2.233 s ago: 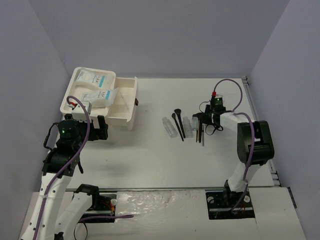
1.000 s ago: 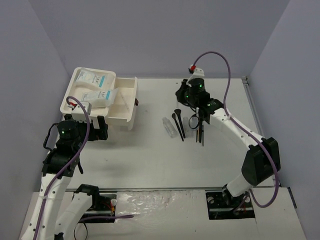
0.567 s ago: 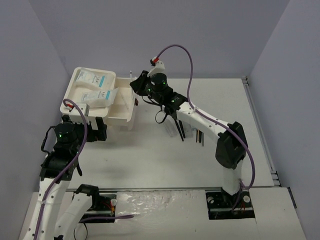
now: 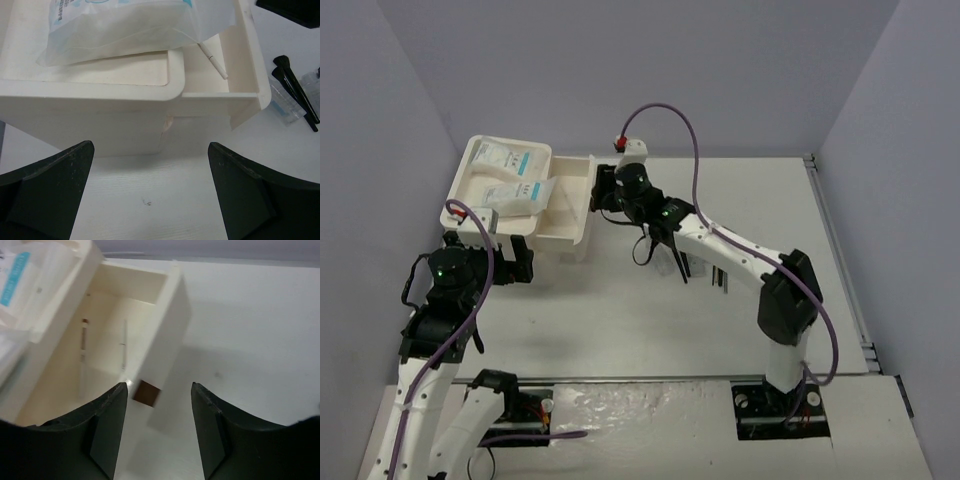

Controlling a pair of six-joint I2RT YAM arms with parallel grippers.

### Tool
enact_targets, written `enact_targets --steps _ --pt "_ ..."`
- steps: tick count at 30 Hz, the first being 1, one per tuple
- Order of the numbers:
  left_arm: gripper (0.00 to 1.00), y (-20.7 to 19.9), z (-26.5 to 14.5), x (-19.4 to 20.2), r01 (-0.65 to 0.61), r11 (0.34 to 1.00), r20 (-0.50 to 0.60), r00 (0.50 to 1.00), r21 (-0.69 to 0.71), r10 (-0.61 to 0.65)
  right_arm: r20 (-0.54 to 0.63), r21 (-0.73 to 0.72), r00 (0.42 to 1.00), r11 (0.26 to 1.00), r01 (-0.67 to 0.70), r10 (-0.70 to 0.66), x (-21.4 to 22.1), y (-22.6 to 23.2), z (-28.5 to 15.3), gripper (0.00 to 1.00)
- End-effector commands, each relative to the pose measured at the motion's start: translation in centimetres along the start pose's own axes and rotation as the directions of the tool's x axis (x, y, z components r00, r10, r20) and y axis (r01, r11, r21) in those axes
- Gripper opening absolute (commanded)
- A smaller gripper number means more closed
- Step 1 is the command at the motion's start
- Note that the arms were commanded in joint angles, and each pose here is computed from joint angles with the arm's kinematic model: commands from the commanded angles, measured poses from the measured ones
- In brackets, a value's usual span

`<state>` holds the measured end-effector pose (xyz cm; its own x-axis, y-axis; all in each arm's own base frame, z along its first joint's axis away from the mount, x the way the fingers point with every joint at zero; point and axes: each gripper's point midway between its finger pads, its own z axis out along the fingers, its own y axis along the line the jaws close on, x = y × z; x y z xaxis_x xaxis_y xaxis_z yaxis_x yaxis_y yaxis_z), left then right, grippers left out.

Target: Organize the makeup

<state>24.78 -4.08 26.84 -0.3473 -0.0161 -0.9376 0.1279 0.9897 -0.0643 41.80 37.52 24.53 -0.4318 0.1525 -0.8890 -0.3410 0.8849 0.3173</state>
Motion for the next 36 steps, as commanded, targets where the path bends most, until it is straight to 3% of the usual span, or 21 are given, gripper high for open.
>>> enact_targets --steps 1,5,12,20,36 --pt "0.97 -0.2 0.1 -2.4 -0.007 1.0 0.077 0.997 0.006 0.006 0.046 0.303 0.999 0.953 0.005 -0.02 -2.4 -14.1 -6.0 0.5" --pt "0.97 -0.2 0.3 -2.3 -0.007 1.0 0.072 0.997 0.006 0.007 -0.071 0.456 0.997 0.89 0.008 0.028 2.9 -23.7 -9.6 0.49" --pt "0.97 -0.3 0.5 -2.2 -0.007 1.0 0.061 0.998 0.013 0.006 -0.196 0.553 0.965 0.832 -0.038 0.174 9.8 -31.8 -13.2 0.4" --pt "0.97 -0.3 0.5 -2.1 -0.005 1.0 0.059 0.998 0.014 0.004 -0.293 0.544 0.921 0.837 -0.059 0.255 14.6 -32.7 -12.5 0.33" --pt "0.97 -0.4 0.5 -2.1 -0.007 1.0 0.059 0.998 0.019 0.006 -0.356 0.53 0.892 0.846 -0.051 0.277 17.1 -33.0 -11.3 0.32"
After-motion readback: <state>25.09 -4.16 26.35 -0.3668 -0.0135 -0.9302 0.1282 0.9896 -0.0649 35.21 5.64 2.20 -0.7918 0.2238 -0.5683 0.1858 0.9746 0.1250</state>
